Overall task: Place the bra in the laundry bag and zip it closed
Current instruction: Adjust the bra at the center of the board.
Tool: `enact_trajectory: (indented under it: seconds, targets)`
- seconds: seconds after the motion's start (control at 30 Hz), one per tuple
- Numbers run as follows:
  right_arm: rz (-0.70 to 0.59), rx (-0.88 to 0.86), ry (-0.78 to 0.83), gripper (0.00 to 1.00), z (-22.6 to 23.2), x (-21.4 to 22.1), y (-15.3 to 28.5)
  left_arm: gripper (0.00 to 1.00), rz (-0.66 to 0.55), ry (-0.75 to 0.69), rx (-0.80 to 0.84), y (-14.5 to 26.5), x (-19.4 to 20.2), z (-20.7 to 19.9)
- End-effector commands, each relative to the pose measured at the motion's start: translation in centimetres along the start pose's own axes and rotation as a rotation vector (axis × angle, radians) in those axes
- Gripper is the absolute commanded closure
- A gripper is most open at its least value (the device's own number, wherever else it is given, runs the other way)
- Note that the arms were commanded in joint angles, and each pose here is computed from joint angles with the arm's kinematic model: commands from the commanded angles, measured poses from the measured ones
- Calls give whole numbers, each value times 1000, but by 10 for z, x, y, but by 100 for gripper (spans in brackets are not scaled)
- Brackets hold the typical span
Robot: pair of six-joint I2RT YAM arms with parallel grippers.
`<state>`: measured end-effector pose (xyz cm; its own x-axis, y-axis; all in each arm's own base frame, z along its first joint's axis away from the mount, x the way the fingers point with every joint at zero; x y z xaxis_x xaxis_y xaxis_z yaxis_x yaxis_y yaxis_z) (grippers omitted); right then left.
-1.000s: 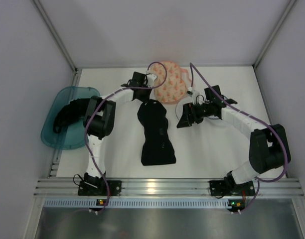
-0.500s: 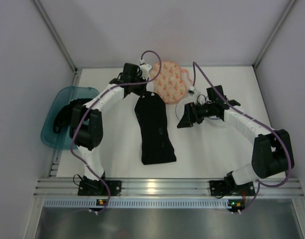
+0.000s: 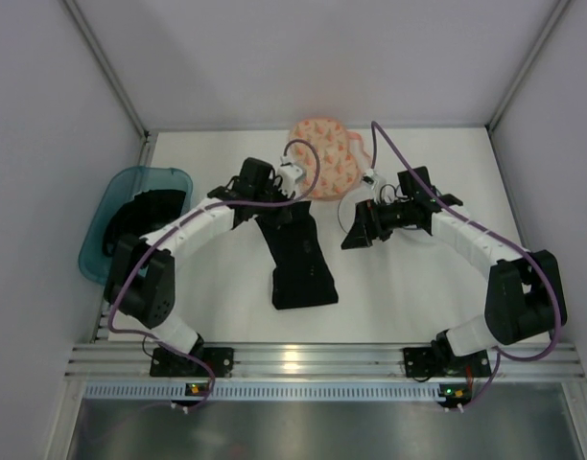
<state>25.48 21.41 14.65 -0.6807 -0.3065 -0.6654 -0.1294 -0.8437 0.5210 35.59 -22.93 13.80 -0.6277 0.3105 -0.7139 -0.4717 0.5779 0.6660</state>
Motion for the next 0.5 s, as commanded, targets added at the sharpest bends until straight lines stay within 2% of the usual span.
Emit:
enact_trajectory:
  seconds: [0.0,0.23,0.33,0.37,0.4,0.47]
  targets:
    - [-44,-14,39,13,7,-14,8,100,-7,-30,64,10,12,-28]
    - [-43,-24,11,14,3,-16,2,100,112,6,81,-5,64,-36]
    - [-37,-28,0,13,1,-15,0,86,143,26,73,-11,74,-34]
    - [-33,-28,-8,14,0,-13,-1,78,142,32,74,-11,73,-34]
    - [-32,-30,-9,14,0,-13,-1,75,131,33,82,-10,69,-36]
    - [-28,-29,-9,14,0,-10,-1,64,103,27,99,-3,59,-41]
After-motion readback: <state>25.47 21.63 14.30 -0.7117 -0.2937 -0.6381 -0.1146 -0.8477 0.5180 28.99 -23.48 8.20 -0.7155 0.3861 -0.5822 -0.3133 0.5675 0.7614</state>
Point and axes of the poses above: each gripper's point midway between its finger pads, its own y axis back along the fingers, its own z axis along the line the jaws close on, x = y × z, the point moved 1 cm from there along y, back along the fingers, and after that the axes turned 10 degrees about y, right-handed, at the moved point
